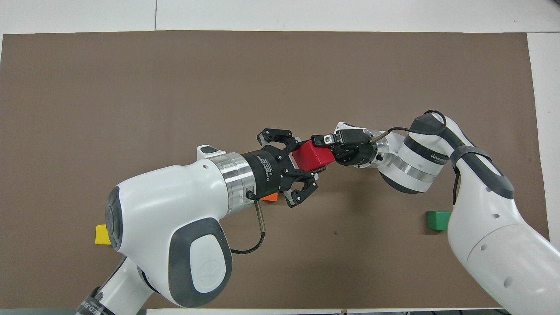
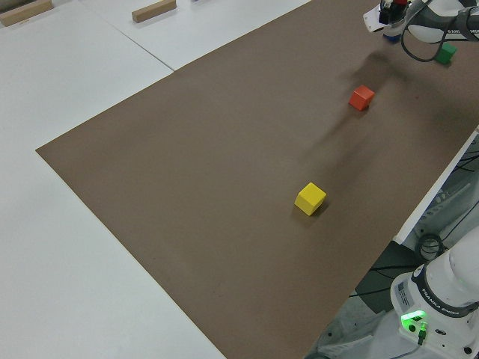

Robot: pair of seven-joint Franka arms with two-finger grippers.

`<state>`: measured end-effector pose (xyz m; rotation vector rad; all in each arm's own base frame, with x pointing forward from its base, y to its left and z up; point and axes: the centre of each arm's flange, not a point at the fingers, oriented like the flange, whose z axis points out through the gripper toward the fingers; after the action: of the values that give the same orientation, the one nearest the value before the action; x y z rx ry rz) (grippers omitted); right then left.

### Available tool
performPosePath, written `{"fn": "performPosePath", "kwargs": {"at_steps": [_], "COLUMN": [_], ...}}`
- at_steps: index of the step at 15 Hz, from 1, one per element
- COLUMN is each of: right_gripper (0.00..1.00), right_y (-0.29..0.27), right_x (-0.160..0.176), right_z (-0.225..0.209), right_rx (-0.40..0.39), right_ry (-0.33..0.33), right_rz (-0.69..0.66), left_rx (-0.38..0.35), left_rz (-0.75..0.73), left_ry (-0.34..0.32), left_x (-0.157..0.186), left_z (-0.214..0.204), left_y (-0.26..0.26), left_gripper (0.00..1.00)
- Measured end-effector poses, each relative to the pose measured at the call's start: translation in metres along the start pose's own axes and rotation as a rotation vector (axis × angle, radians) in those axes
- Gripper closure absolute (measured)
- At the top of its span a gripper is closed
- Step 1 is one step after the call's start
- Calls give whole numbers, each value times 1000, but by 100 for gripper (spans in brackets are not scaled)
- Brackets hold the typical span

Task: Transfer red block to right arm and stack on blue block
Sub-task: 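Close the right gripper on the red cube held by the left gripper, then open the left gripper and withdraw while the right gripper carries the cube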

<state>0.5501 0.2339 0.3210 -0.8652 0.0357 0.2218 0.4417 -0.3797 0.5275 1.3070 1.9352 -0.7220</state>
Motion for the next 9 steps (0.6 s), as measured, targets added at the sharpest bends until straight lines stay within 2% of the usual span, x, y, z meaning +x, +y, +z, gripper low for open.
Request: {"fn": "performPosePath", "kwargs": {"at_steps": [7, 8, 9], "right_gripper": [43, 43, 43], "right_y": [-1, -2, -4], "right_x": [2, 3, 5], "right_z": [2, 3, 4], "right_rx": [-11, -18, -27], "right_ry": [6, 12, 19], "right_rz": [0, -3, -9], "left_rx": [-5, -6, -11], "left_rz": [-1, -3, -9], "left_ry": [-3, -2, 1], "left_x": [0, 2, 4], "left_z": [-2, -2, -3], "left_y": [2, 4, 8], "left_gripper": [46, 41, 30]}}
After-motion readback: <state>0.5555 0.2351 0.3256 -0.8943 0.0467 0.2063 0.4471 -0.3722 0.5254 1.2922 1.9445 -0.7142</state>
